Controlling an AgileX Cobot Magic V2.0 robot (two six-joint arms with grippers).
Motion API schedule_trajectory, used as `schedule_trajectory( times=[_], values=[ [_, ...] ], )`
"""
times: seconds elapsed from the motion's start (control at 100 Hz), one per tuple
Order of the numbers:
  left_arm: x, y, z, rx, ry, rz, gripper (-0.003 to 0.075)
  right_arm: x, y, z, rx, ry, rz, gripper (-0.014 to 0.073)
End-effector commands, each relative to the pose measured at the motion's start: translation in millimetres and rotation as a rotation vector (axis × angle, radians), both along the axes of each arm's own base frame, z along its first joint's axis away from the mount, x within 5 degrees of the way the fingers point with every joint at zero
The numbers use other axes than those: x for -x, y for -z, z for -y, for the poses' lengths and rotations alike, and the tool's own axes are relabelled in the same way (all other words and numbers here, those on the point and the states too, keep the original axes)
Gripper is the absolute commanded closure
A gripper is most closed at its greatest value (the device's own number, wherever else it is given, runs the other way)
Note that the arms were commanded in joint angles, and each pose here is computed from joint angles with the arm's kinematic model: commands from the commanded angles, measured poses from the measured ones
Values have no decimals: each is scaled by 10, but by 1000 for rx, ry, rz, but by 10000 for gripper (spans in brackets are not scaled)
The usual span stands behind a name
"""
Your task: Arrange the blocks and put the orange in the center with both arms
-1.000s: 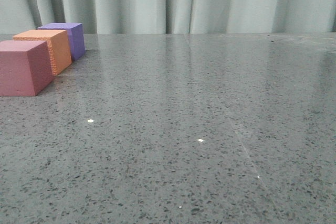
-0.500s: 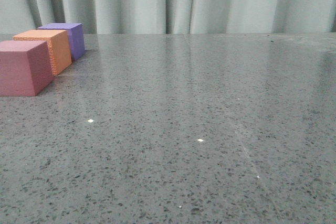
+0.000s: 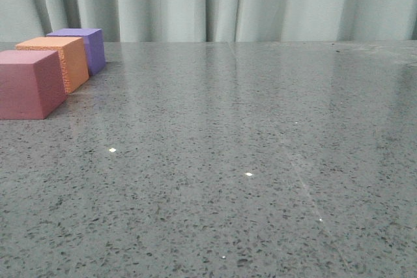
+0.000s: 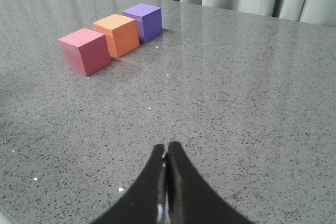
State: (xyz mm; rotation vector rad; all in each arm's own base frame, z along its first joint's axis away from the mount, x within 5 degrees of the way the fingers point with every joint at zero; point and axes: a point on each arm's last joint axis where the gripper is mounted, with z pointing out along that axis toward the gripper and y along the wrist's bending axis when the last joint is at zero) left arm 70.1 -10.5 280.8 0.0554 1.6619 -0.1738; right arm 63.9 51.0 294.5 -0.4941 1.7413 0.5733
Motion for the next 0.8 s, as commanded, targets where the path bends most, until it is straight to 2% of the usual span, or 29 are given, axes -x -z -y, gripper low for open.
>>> schedule_trajectory(
  times=[0.0, 0.42, 0.64, 0.79],
  values=[
    [-5, -69, -17, 0, -24, 178, 740, -7, -150, -8, -50, -5, 94, 715],
    [102, 360, -129, -19, -188, 195, 739, -7, -150, -8, -50, -5, 94, 715],
    [172, 677, -153, -1, -237, 213, 739, -7, -150, -8, -50, -5, 94, 715],
    [159, 764, -150, 11, -233, 152, 739, -7, -148, -7, -49, -5, 92, 715]
  ],
)
